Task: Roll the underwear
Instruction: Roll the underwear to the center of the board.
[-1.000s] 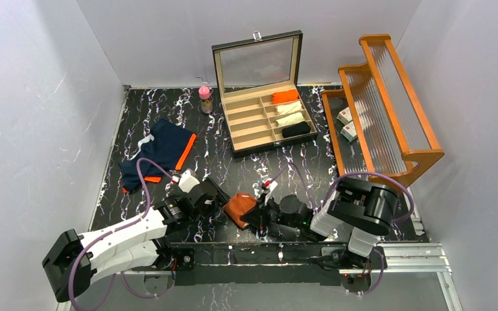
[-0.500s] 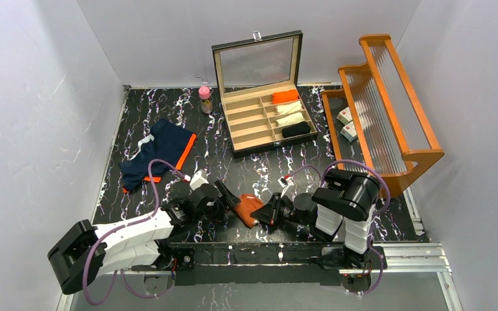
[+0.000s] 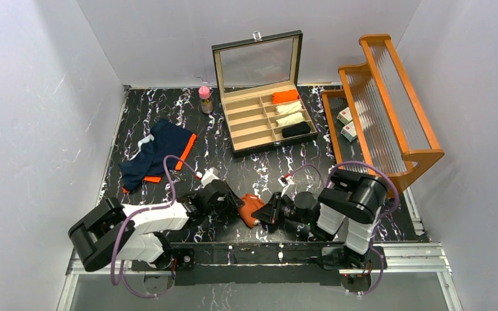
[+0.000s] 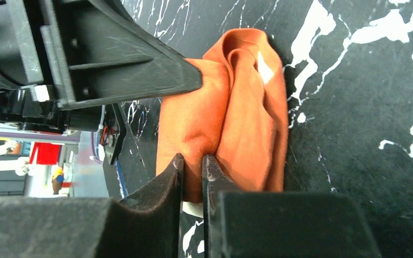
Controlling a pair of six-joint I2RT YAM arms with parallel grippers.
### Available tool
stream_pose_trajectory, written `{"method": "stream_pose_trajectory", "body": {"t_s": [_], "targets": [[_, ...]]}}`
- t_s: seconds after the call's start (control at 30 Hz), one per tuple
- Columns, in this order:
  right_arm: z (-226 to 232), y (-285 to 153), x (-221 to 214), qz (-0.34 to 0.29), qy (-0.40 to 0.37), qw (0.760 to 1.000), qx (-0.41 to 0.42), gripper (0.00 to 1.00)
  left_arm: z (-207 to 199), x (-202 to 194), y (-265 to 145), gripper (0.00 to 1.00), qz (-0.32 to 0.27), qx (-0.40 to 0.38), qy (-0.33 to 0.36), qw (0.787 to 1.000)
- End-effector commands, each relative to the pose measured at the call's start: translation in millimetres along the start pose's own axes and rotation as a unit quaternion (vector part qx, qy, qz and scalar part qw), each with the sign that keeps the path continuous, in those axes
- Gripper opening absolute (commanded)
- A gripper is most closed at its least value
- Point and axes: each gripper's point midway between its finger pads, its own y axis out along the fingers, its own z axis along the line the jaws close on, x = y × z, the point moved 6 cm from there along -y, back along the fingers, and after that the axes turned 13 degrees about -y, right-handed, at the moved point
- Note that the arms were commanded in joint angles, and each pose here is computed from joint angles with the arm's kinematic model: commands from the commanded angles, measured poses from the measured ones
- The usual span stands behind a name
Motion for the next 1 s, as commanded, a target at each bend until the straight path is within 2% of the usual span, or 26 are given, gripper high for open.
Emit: {"method": "stream_pose_trajectory", "body": {"t_s": [0.0, 0.1, 0.23, 0.47, 0.83, 0.97], "targets": [[-14.0, -0.2, -7.8, 0.064, -0.068, 0.994, -0.05, 0.26, 33.3, -2.4, 4.1, 0.15, 0.003, 0.089, 0.042, 0.995], [-11.6, 3.7, 5.5, 0.087, -0.129, 0.985, -0.068, 0.35, 35.1, -1.0, 3.5, 0.08, -0.004, 0.091, 0.039, 0.995], [-5.2, 1.5, 27.8, 0.101, -0.204, 0.97, -0.09, 0.48, 27.8, 2.7, 0.1, 0.05, -0.015, 0.084, 0.037, 0.996], [16.9, -3.2, 52.5, 0.089, -0.304, 0.944, -0.098, 0.56, 12.5, 11.4, -7.9, 0.0, -0.04, 0.082, 0.036, 0.995], [68.6, 19.5, 51.2, 0.043, -0.412, 0.907, -0.077, 0.58, 7.6, 15.2, -13.4, 0.0, -0.052, 0.092, 0.026, 0.994], [73.0, 34.2, 38.3, 0.063, -0.426, 0.9, -0.071, 0.57, 6.1, 15.9, -14.2, 0.0, -0.054, 0.091, 0.024, 0.994]]}}
